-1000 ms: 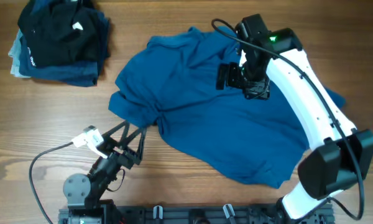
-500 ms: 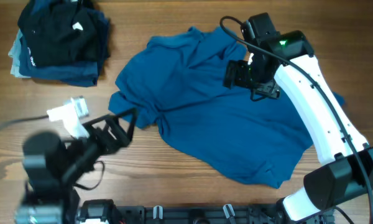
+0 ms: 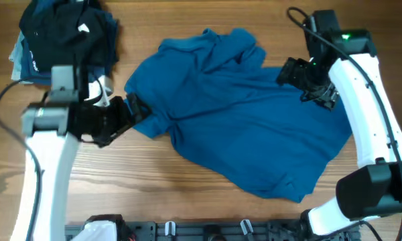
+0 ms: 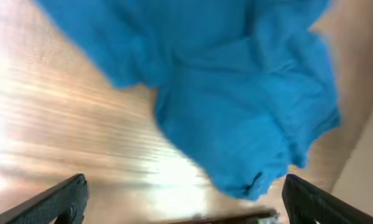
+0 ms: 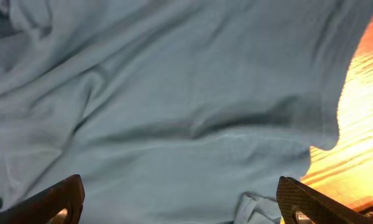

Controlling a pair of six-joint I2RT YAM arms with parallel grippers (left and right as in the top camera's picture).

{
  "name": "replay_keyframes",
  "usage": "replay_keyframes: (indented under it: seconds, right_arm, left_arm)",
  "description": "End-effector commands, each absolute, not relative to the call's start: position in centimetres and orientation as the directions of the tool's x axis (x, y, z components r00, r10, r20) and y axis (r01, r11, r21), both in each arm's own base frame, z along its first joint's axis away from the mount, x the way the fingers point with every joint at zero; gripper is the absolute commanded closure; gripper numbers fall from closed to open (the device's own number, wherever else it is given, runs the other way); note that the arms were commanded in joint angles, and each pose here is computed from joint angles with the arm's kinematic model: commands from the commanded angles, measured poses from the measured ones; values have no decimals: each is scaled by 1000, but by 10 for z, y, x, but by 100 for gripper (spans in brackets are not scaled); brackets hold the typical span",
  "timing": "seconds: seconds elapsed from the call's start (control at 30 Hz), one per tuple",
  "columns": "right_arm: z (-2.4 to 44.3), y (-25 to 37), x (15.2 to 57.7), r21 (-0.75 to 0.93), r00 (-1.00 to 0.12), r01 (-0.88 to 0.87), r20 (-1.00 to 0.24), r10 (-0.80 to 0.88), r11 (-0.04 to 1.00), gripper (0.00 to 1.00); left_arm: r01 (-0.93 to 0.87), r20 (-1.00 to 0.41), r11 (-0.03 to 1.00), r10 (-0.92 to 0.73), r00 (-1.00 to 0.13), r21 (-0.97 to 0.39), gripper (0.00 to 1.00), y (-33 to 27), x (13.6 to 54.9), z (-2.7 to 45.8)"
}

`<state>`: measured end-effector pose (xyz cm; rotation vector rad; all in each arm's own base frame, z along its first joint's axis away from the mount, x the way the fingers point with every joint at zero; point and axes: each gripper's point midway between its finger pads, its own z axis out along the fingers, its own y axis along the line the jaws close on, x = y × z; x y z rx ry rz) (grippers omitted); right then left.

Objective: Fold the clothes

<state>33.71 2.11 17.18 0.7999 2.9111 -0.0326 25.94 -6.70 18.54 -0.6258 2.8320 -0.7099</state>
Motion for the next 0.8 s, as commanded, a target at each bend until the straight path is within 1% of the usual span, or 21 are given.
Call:
replay_keyframes:
  seconds: [0.0,0.03,0.1,0.23,0.3,0.43,0.6,0.73,0.77]
  right_arm:
    - [178,20,336,29,-860,494,-132,494,869,0]
    - [178,20,336,29,-860,494,-132,494,869,0]
    - [178,20,337,31,-859,494,-135,493,869,0]
    - [179,20,340,39,-857,494,-147,494,869,0]
    - [179,20,340,39,-857,494,-147,494,869,0]
    - [179,20,339,33,-869,473,-145,472,880,0]
    - [179,20,340,34,-870,472,-146,471,881,0]
    - [179,20,340,34,-870,472,-145,471,881,0]
    - [179,20,340,34,-870,471,-145,471,881,0]
  left_arm:
    - [-576,95,773,-574,-813,-266,5,-44,259,141]
    - [-620,98,758,-615,-783,-200,5,-37,260,131]
    - [-652,89,746,-646,-758,-136,5,-32,264,118]
    - [-631,92,764,-624,-776,-136,3,-51,280,100]
    - [-627,99,768,-620,-779,-129,5,-57,283,94]
    - [-623,139,777,-610,-780,-85,8,-60,275,70]
    - [-643,138,762,-630,-764,-84,9,-59,272,46]
    - [-652,110,750,-643,-758,-113,15,-60,278,33]
    - [-660,110,742,-651,-751,-114,18,-60,278,31]
